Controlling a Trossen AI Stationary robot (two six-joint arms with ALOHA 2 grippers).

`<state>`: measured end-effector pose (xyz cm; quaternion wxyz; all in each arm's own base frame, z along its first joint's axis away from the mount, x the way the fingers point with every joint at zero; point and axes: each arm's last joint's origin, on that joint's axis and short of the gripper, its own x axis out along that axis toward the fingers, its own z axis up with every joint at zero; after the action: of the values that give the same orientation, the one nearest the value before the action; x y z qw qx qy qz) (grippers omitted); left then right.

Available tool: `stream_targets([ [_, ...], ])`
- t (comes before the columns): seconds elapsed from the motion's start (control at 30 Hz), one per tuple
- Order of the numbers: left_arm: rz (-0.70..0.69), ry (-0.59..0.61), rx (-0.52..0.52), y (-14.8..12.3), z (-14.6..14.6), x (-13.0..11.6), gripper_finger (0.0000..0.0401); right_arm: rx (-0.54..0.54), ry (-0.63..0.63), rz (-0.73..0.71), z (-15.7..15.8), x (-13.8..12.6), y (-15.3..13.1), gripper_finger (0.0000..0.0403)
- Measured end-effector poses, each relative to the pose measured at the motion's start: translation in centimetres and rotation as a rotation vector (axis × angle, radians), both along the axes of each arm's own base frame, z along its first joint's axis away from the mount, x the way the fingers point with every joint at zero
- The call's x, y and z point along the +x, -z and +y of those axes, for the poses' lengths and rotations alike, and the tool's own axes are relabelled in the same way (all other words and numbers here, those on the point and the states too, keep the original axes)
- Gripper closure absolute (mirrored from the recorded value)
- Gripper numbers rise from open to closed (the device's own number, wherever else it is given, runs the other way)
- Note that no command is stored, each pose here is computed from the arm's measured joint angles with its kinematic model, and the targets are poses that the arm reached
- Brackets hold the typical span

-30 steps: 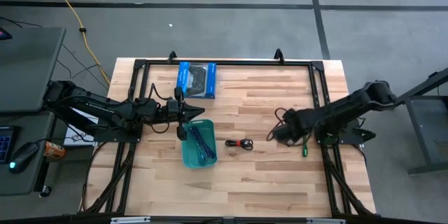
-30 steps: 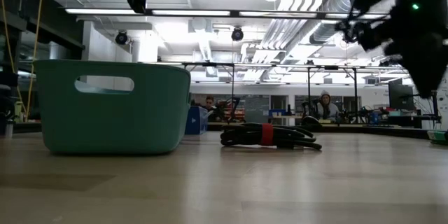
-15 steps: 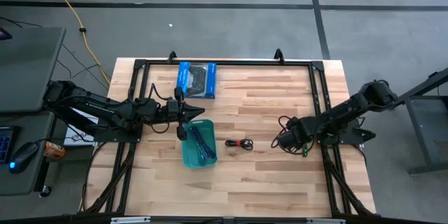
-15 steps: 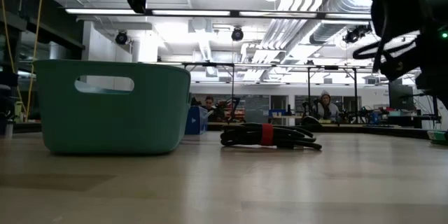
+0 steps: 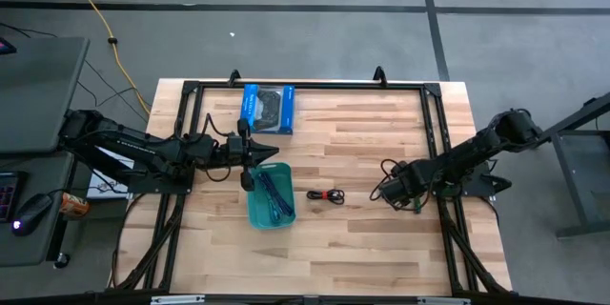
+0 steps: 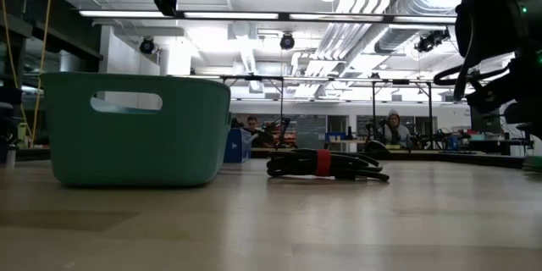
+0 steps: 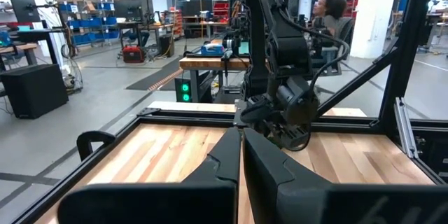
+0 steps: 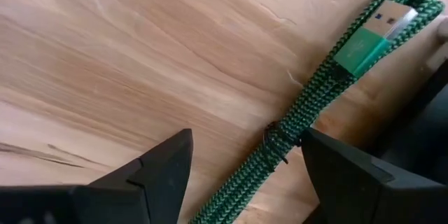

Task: Pick and place USB-C Cables
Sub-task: Put the green charger cable into the green bin

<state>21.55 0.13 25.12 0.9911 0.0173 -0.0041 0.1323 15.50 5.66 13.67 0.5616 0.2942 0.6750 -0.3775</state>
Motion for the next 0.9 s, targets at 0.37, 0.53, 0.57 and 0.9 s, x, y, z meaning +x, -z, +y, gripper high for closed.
stream_targets([
  [0.37,0.0,0.0,0.0,0.0,0.0,0.0,0.0401,-0.021,0.044,0.02,-0.13,-0.34,0.16,0.0146],
  [0.53,0.0,0.0,0.0,0.0,0.0,0.0,0.0401,-0.028,0.05,0.013,-0.14,-0.29,0.22,0.0146],
  [0.57,0.0,0.0,0.0,-0.01,0.0,0.0,0.0401,-0.02,0.035,-0.003,-0.09,-0.16,0.27,0.0146],
  [0.9,-0.001,0.0,0.0,-0.01,0.0,0.0,0.0401,-0.002,-0.091,-0.08,0.09,0.63,0.24,0.0147],
])
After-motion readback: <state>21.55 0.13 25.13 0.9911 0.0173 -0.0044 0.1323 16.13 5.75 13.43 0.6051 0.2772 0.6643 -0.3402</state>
